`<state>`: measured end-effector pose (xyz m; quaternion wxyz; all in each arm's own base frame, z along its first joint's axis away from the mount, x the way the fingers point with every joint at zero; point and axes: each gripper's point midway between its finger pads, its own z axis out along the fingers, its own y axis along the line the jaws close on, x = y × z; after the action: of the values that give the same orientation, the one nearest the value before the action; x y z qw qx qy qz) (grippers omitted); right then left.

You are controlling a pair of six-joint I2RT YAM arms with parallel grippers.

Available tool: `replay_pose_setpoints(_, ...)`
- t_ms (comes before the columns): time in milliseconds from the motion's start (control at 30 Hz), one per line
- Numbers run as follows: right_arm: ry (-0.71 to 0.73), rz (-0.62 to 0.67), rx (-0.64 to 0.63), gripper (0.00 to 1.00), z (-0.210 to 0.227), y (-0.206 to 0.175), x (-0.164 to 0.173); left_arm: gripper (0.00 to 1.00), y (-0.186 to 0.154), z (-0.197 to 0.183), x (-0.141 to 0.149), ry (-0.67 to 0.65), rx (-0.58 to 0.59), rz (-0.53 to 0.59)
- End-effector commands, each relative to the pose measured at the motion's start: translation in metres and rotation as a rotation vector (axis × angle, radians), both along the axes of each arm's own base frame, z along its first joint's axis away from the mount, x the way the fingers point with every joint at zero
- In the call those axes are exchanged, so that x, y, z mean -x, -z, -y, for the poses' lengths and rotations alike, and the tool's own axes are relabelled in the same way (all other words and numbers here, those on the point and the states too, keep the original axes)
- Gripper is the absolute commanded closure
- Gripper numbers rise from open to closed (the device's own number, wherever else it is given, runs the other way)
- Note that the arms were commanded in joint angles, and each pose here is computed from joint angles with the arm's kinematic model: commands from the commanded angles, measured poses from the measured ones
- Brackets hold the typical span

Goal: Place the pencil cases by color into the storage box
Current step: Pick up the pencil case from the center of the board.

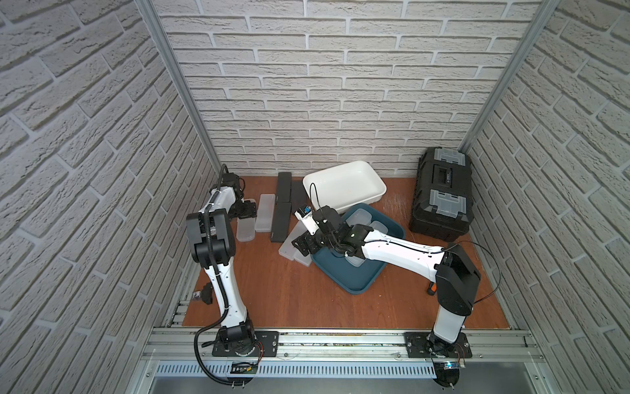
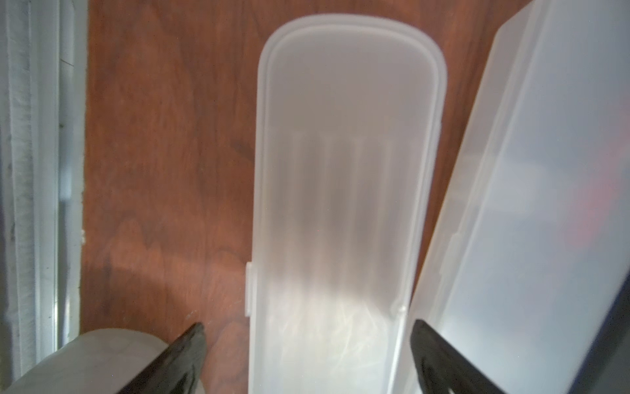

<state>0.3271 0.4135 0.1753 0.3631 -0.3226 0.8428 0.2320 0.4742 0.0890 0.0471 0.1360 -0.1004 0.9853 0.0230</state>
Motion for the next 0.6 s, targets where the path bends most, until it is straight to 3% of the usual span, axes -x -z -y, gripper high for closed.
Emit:
replay_pose_setpoints(0,-0.016,0.035,-0.03,0.14,-0.008,-0.012,0.0,0.08,-0.001,-0.005,-0.012,-0.022,-0.001,0.031)
replay_pose_setpoints(567,-0.028,0.041,-0.022,0.14,-0.008,-0.01,0.0,0.11,0.014,-0.004,-0.02,-0.029,0.003,0.009)
